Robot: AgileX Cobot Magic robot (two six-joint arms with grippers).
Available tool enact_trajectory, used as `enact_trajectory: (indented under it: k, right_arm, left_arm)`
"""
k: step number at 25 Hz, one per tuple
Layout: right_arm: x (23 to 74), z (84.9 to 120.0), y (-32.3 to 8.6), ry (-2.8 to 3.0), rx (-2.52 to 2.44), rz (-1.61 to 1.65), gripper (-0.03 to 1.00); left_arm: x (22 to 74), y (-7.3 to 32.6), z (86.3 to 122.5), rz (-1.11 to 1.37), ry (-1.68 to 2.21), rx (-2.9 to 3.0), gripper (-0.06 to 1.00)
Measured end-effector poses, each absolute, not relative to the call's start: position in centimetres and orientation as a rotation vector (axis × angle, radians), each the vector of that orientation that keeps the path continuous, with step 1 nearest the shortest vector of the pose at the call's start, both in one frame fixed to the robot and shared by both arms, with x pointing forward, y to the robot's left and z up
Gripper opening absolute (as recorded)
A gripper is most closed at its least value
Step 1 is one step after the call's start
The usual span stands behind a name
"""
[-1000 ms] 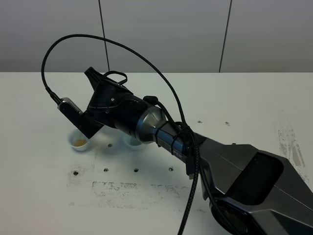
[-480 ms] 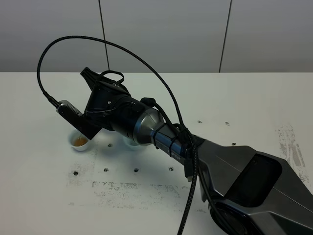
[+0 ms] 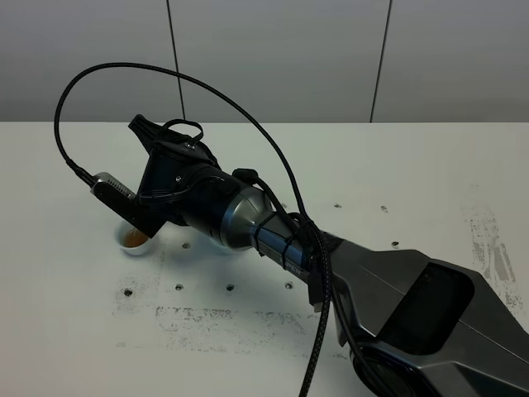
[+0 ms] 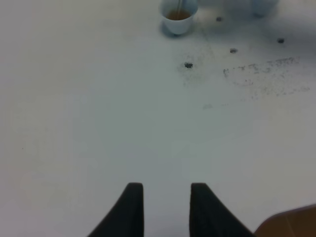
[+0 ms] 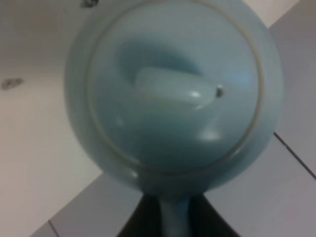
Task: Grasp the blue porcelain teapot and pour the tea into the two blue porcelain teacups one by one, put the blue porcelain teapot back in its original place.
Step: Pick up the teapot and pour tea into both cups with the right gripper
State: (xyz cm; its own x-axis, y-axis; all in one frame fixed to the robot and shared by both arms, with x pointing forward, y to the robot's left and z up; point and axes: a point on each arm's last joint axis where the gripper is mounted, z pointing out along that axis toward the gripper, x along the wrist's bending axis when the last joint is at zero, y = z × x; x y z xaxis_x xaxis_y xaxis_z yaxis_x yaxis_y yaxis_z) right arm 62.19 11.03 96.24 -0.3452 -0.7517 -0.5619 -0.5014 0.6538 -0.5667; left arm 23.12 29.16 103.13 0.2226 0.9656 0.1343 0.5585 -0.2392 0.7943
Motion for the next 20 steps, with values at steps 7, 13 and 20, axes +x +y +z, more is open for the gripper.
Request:
enact_trajectory:
  k: [7, 13, 20]
  right_arm:
    - [62.29, 96.37, 11.0, 1.996, -0.993, -0.399, 0.06]
    - [62.28, 96.42, 11.07, 1.978, -1.014, -0.408, 0.06]
    - [62.29, 96.43, 11.09, 1.974, -1.019, -0.41, 0.06]
  left_arm:
    - [23.12, 29.16, 103.13, 0.859, 1.402, 1.89, 0.29]
    - [23.12, 29.16, 103.13, 0.859, 1.402, 1.89, 0.29]
    - [23.12, 29.16, 103.13, 0.859, 1.402, 1.89, 0.29]
